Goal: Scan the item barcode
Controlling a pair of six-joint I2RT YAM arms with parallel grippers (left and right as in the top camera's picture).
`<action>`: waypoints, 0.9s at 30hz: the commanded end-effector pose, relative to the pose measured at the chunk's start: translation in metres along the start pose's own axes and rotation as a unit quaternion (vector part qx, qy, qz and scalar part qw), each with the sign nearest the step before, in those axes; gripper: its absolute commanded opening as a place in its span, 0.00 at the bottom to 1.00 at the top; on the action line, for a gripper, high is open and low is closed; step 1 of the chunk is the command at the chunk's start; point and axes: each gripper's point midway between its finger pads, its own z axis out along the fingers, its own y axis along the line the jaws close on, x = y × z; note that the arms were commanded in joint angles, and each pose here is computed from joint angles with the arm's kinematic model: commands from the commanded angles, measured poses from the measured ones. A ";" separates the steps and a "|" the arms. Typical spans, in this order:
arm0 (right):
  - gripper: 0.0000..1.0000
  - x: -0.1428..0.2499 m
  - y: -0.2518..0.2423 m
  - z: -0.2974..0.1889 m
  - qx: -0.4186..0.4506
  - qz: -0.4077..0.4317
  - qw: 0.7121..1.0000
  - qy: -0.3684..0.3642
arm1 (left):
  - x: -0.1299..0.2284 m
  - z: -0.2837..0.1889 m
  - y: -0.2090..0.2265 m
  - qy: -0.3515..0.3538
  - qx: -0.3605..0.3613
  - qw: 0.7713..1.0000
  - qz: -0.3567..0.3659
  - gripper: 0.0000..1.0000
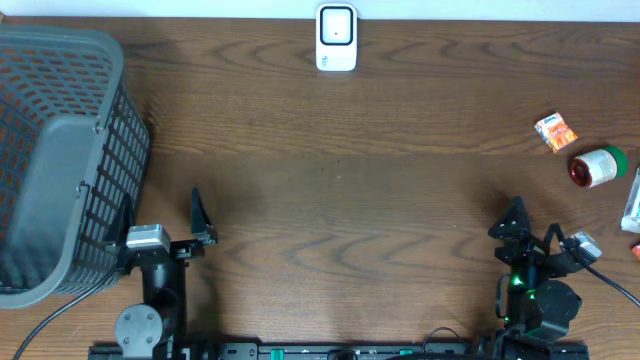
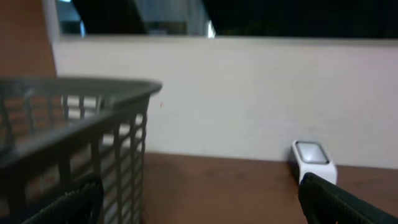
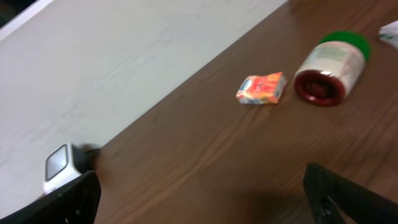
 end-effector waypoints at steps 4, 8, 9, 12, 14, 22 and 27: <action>0.99 0.003 0.001 0.000 -0.002 -0.010 1.000 0.005 | 0.037 0.002 0.013 0.027 -0.036 0.999 -0.027 0.99; 0.99 0.003 0.001 0.000 -0.002 -0.010 1.000 0.005 | 0.053 0.002 0.013 0.046 -0.038 0.998 -0.024 0.99; 0.99 0.003 0.001 0.000 -0.002 -0.009 1.000 0.005 | 0.053 0.002 0.013 0.047 -0.038 0.998 -0.024 0.99; 0.99 0.003 0.001 0.000 -0.002 -0.010 1.000 0.005 | 0.053 0.002 0.014 0.046 -0.039 0.998 -0.024 0.99; 0.99 0.003 0.001 0.000 -0.002 -0.009 1.000 0.005 | 0.055 0.002 0.014 0.049 -0.039 0.998 -0.024 0.99; 0.99 0.004 0.008 -0.001 -0.016 -0.011 1.000 0.007 | 0.091 -0.005 0.016 0.125 -0.043 0.991 -0.014 0.99; 0.99 0.010 0.039 -0.007 -0.080 -0.016 0.997 0.016 | 0.098 -0.007 0.016 0.139 -0.044 0.989 -0.012 0.99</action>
